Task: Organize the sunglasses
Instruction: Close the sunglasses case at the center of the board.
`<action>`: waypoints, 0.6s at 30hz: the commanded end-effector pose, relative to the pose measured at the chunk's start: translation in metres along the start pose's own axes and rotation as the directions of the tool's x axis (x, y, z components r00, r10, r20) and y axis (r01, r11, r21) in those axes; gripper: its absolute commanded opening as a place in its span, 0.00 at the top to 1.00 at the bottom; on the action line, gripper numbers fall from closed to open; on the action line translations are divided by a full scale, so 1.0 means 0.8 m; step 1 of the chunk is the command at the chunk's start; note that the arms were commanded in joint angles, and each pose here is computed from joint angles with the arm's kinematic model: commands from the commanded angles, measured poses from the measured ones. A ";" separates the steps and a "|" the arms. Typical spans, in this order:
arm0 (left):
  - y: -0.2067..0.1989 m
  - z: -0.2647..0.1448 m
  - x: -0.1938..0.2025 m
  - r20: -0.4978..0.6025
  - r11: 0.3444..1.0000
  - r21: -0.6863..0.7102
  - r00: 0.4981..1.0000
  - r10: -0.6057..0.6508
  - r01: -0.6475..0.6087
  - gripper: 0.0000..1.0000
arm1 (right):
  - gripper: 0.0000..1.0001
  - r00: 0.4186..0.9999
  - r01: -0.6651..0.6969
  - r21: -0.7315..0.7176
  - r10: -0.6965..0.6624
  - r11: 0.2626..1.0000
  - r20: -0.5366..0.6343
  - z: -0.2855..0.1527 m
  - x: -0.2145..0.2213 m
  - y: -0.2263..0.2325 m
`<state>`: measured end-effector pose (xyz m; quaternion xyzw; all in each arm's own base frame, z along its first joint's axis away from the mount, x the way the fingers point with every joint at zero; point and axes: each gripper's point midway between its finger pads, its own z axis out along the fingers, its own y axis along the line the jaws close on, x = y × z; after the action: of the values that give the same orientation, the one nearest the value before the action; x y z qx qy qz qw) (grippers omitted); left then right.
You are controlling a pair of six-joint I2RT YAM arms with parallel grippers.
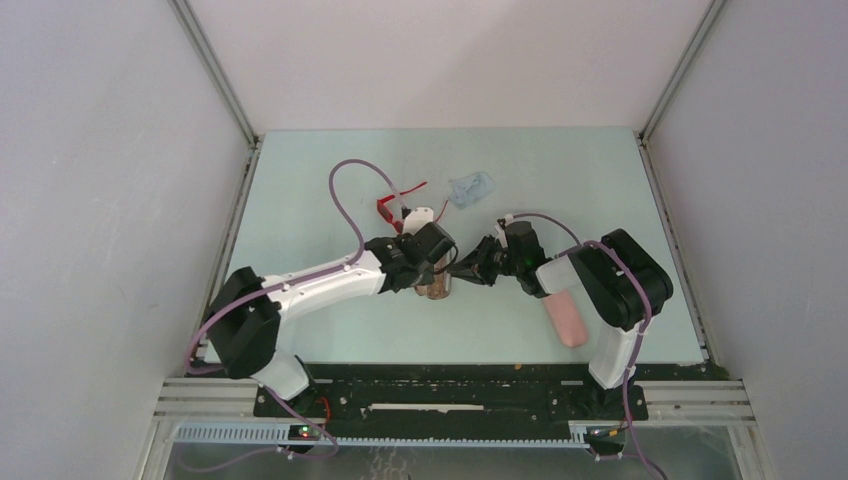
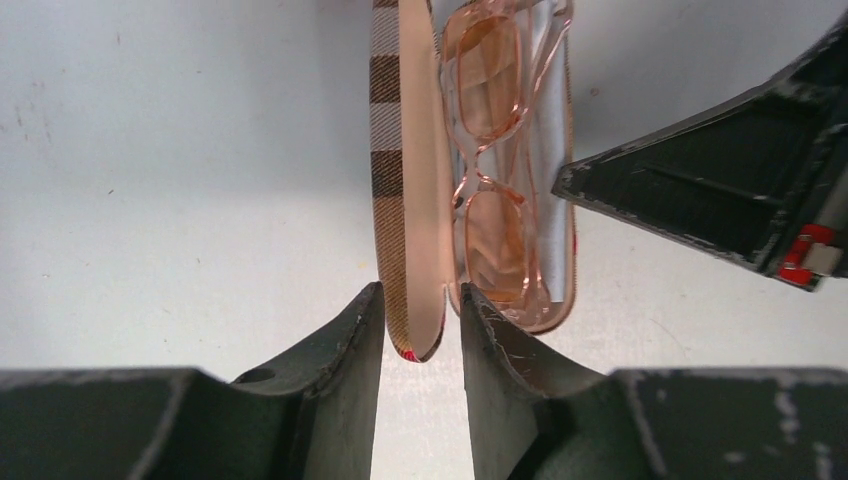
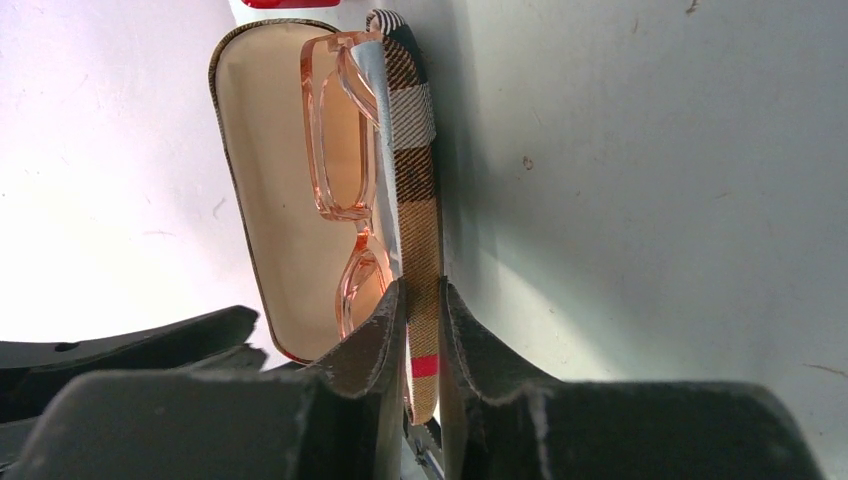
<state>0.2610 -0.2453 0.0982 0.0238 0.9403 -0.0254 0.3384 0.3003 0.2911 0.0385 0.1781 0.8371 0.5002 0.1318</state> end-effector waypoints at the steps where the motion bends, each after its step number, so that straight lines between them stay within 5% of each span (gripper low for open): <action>1: -0.005 -0.024 -0.047 0.079 0.989 0.107 0.991 -0.109 0.100 0.61 | 0.82 1.000 0.012 -0.043 -0.012 0.999 0.008 -0.001 -0.004 0.014; 10: 0.013 -0.010 -0.051 0.037 0.966 0.177 0.979 -0.200 0.191 0.57 | 0.85 1.000 0.015 -0.042 -0.015 0.999 0.006 0.001 -0.002 0.013; 18: 0.022 0.032 -0.050 -0.060 0.910 0.267 0.948 -0.313 0.317 0.66 | 0.85 1.000 0.012 -0.036 -0.012 0.999 -0.001 0.001 0.000 0.010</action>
<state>0.3024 -0.2199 0.1108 -0.0745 0.9280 -0.1483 0.3335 0.3001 0.2914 0.0380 0.1775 0.8370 0.5007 0.1311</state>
